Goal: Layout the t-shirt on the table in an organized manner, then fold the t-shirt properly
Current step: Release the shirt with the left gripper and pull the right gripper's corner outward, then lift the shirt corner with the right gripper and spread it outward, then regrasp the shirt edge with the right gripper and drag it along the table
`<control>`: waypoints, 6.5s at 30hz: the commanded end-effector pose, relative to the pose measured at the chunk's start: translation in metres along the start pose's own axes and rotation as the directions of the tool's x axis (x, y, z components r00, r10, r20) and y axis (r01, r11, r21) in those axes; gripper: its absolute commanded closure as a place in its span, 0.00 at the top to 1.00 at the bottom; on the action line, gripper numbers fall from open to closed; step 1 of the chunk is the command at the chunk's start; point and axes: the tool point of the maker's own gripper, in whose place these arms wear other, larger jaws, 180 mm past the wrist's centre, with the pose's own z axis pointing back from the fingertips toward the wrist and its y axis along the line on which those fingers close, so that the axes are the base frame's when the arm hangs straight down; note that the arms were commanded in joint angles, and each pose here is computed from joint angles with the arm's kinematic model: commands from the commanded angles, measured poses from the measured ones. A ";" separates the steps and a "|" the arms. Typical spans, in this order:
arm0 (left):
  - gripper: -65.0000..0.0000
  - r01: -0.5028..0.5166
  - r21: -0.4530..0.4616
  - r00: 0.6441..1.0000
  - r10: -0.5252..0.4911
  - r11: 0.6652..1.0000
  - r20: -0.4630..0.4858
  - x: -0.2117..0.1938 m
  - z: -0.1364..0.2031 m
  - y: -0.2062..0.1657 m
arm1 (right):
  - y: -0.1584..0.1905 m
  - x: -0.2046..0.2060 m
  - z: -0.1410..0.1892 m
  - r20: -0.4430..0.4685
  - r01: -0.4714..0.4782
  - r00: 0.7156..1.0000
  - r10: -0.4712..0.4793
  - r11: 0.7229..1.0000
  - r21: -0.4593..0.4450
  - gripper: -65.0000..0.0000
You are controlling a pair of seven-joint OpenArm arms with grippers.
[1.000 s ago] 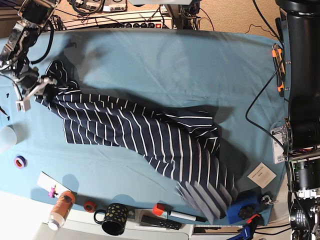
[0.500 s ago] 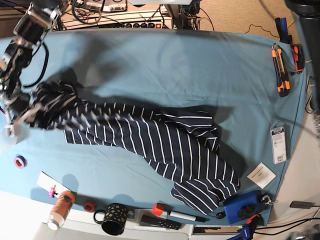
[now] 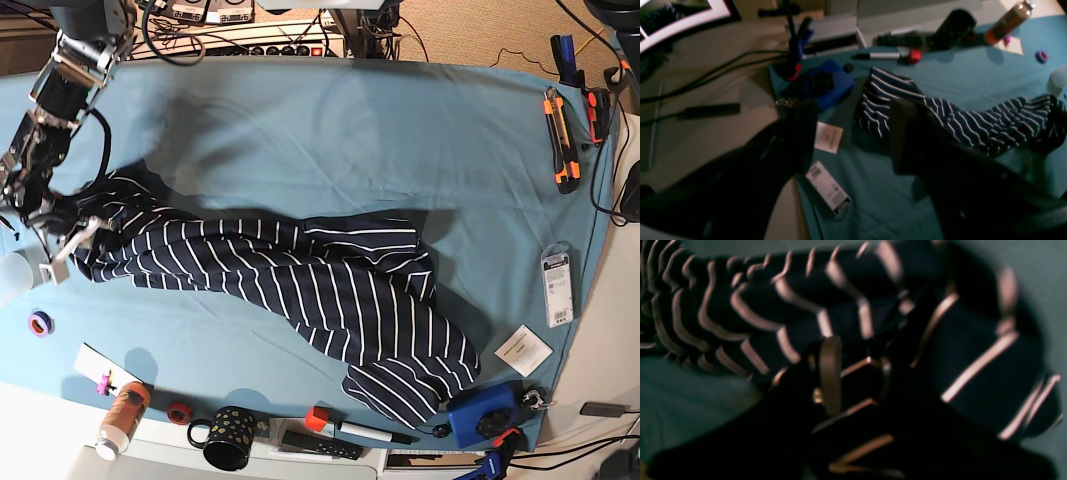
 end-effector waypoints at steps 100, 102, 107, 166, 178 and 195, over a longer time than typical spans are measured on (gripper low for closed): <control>0.54 -0.003 -0.111 1.000 0.001 0.994 -0.022 -0.020 -0.061 -0.041 | 0.162 -0.061 0.065 -0.112 -0.708 0.702 0.703 0.706 -0.007 0.29; 0.54 -0.003 -0.111 1.000 0.001 0.994 -0.023 -0.020 -0.061 -0.041 | 0.144 -0.025 0.074 -0.041 -0.657 0.752 0.658 0.742 -0.132 0.29; 0.54 -0.004 -0.112 1.000 0.001 0.994 -0.022 -0.020 -0.061 -0.041 | 0.084 0.010 0.073 0.014 -0.481 0.865 0.501 0.839 -0.254 0.29; 0.54 -0.004 -0.111 1.000 0.003 0.994 -0.009 -0.017 -0.061 -0.041 | 0.053 0.022 0.008 -0.001 -0.182 0.982 0.187 0.952 -0.247 0.33; 0.54 -0.004 -0.111 1.000 0.003 0.994 -0.009 -0.017 -0.061 -0.041 | 0.051 -0.021 -0.019 -0.051 -0.036 0.998 0.027 0.981 -0.191 0.33; 0.54 -0.004 -0.111 1.000 0.003 0.994 -0.009 -0.017 -0.061 -0.041 | 0.030 0.035 0.001 0.108 -0.132 0.979 0.174 0.940 -0.316 0.00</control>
